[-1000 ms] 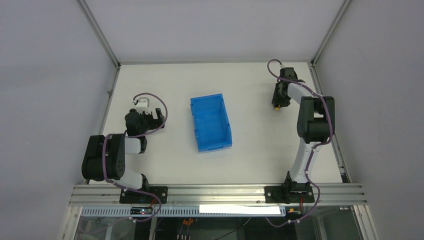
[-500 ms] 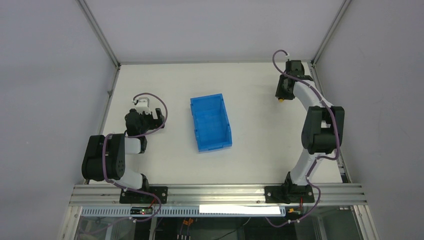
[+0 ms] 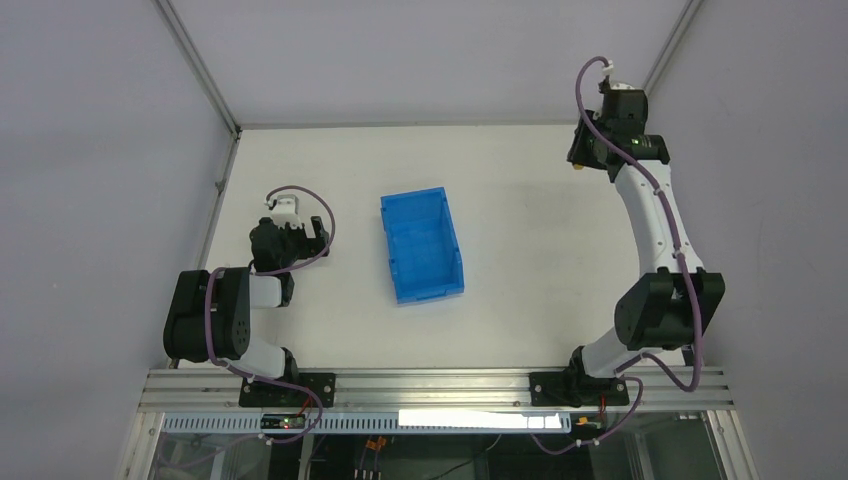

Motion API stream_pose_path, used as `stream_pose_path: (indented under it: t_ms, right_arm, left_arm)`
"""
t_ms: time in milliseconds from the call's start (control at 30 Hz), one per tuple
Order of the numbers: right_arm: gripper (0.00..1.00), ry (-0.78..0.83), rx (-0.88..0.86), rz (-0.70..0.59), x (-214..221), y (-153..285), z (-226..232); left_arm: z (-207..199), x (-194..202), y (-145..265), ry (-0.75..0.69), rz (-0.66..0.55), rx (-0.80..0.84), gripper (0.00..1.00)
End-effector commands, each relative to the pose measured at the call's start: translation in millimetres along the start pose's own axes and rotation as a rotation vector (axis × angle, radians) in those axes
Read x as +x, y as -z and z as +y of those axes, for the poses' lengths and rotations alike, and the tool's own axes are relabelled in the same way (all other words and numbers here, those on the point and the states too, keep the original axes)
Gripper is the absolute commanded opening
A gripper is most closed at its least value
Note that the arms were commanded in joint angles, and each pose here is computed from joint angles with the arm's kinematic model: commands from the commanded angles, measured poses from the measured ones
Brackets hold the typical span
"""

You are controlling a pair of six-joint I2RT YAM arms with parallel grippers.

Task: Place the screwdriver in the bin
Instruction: Pick up the screwdriver from the center of the board, then place the screwdriver in the bin.

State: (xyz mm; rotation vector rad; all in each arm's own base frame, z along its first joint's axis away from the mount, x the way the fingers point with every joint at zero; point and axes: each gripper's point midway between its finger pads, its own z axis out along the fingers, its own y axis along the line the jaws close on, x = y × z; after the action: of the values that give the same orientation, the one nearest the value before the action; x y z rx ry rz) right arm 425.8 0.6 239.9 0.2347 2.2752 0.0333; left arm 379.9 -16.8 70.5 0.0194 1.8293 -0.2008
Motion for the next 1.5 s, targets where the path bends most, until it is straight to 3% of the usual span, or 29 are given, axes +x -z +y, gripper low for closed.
stream_pose_path:
  t_ms: [0, 300, 733, 1100, 1467]
  right_arm:
    - [0.00, 0.001, -0.076, -0.151, -48, 65, 12]
    - [0.00, 0.029, -0.141, -0.230, -61, 121, 37]
    - [0.00, 0.159, -0.391, -0.232, -34, 170, 147]
    - [0.00, 0.283, -0.571, -0.197, 16, 195, 242]
    - [0.00, 0.371, -0.670, -0.145, 84, 183, 288]
  left_arm:
    - [-3, -14, -5, -0.023, -0.042, 0.011, 0.99]
    - [-3, -14, -5, -0.022, -0.042, 0.011, 0.99]
    - [-3, -14, -5, -0.023, -0.042, 0.011, 0.99]
    - [-3, -14, -5, -0.023, -0.042, 0.011, 0.99]
    - [-3, -14, -5, -0.023, -0.042, 0.012, 0.99]
